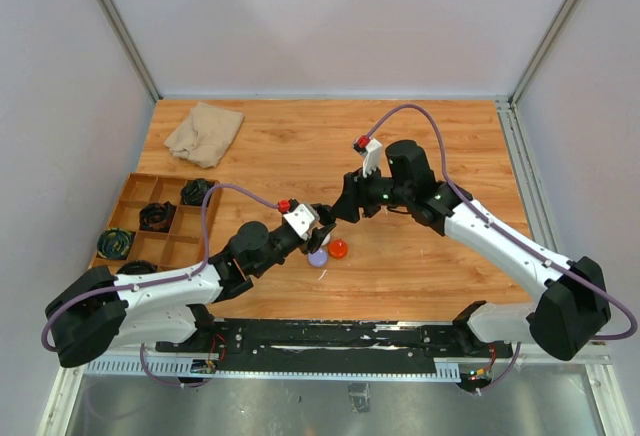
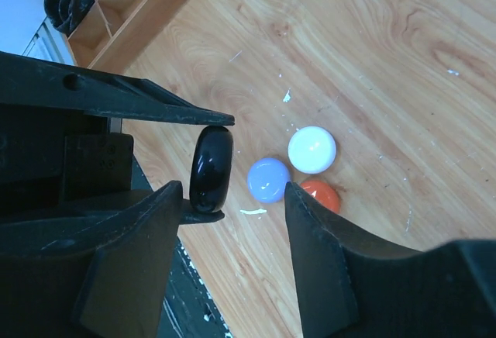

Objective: Insert the wireless bluetooth earbuds into the charging case
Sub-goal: Open the charging case.

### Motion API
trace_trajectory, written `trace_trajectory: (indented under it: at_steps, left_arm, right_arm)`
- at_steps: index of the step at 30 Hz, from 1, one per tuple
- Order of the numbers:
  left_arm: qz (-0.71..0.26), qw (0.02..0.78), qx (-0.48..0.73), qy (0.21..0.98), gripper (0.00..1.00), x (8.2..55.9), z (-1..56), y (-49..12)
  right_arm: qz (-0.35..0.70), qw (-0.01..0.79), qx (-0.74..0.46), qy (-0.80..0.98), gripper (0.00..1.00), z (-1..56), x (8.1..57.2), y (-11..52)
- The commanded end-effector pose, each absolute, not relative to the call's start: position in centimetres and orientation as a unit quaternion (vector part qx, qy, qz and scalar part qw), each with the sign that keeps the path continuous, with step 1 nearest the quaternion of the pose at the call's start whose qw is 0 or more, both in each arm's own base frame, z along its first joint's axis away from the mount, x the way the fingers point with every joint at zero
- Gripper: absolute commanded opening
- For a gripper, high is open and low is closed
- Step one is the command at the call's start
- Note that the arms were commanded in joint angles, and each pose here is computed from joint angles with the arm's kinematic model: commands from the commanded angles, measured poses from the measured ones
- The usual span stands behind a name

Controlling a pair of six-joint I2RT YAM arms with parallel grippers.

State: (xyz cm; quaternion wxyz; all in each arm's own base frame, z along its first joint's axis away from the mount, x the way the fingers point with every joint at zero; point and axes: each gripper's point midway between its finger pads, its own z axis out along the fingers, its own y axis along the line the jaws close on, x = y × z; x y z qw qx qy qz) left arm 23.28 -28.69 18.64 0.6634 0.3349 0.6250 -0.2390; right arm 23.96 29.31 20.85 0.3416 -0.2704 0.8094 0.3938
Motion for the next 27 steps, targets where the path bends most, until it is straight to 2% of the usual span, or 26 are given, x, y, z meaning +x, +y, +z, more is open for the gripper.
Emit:
trace_trajectory:
  at_steps: [1, 13, 18, 21, 27]
  left_arm:
    - [-0.251, 0.685, 0.342, 0.592, 0.36, 22.8, 20.3, -29.3]
    - [-0.254, 0.684, 0.351, 0.587, 0.37, 22.8, 20.1, -30.0]
    - [-0.254, 0.685, 0.349, 0.587, 0.38, 22.8, 20.2, -29.9]
    - [-0.252, 0.684, 0.339, 0.594, 0.42, 23.0, 20.0, -29.6]
    - [-0.254, 0.678, 0.327, 0.607, 0.6, 23.0, 19.7, -29.2]
  right_arm:
    - [0.422, 0.339, -0.286, 0.791, 0.55, 22.5, 23.4, 30.7]
    - [0.432, 0.316, -0.301, 0.789, 0.4, 21.6, 23.0, 31.6]
    - [0.425, 0.321, -0.31, 0.787, 0.27, 21.6, 23.0, 31.4]
    - [0.419, 0.329, -0.316, 0.785, 0.17, 21.9, 23.0, 31.1]
    - [0.403, 0.344, -0.335, 0.78, 0.11, 22.8, 23.2, 30.4]
